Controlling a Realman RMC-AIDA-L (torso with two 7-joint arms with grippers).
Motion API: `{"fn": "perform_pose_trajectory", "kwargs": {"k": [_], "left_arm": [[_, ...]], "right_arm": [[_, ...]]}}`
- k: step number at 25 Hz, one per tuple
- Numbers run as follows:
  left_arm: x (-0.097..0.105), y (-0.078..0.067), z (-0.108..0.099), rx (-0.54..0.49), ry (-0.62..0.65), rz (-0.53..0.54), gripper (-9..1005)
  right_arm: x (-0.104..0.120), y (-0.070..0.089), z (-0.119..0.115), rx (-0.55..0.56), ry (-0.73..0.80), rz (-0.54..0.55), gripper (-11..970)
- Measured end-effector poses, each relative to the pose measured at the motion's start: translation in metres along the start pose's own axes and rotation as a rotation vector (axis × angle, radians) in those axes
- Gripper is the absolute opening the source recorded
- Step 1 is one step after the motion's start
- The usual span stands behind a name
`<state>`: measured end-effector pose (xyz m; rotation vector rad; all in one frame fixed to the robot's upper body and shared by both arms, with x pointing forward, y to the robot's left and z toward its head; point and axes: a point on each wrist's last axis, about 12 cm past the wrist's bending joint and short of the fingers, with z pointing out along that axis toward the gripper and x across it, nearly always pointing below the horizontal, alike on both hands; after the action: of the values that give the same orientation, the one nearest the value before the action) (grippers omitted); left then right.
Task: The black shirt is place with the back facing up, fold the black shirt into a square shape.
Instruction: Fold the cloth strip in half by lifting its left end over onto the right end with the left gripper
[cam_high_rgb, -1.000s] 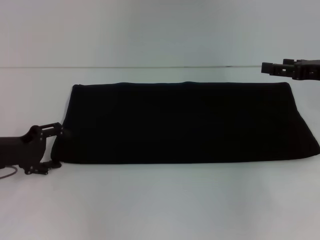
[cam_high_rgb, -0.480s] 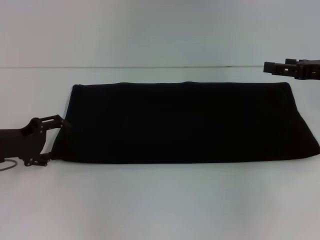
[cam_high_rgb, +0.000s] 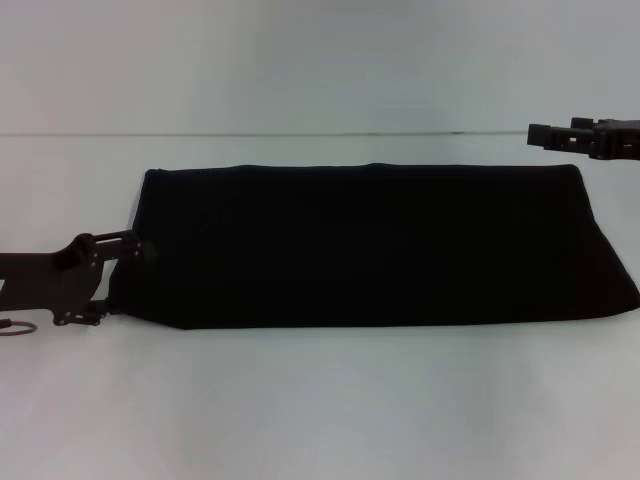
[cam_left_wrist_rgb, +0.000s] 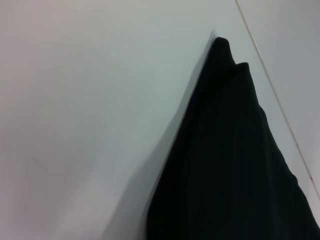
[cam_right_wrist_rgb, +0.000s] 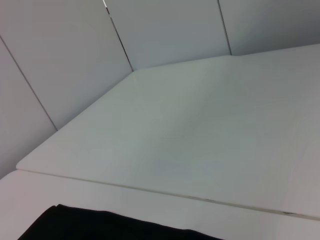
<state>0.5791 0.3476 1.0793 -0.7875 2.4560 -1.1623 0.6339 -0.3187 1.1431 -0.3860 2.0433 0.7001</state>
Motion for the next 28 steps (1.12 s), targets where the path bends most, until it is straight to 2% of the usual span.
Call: {"fn": "perform_pose_trajectory", "kwargs": {"k": [11, 28], "left_arm": [[0.0014, 0.0058, -0.0006, -0.048, 0.015, 0.036, 833], [-0.0025, 0.0017, -0.0002, -0.048, 0.002, 0.065, 791]], "right_arm": [[-0.0001, 0.0003, 0.0003, -0.001, 0.002, -0.002, 915], [-0.0013, 0.0005, 0.0007, -0.001, -0.001, -0.002, 915]]}}
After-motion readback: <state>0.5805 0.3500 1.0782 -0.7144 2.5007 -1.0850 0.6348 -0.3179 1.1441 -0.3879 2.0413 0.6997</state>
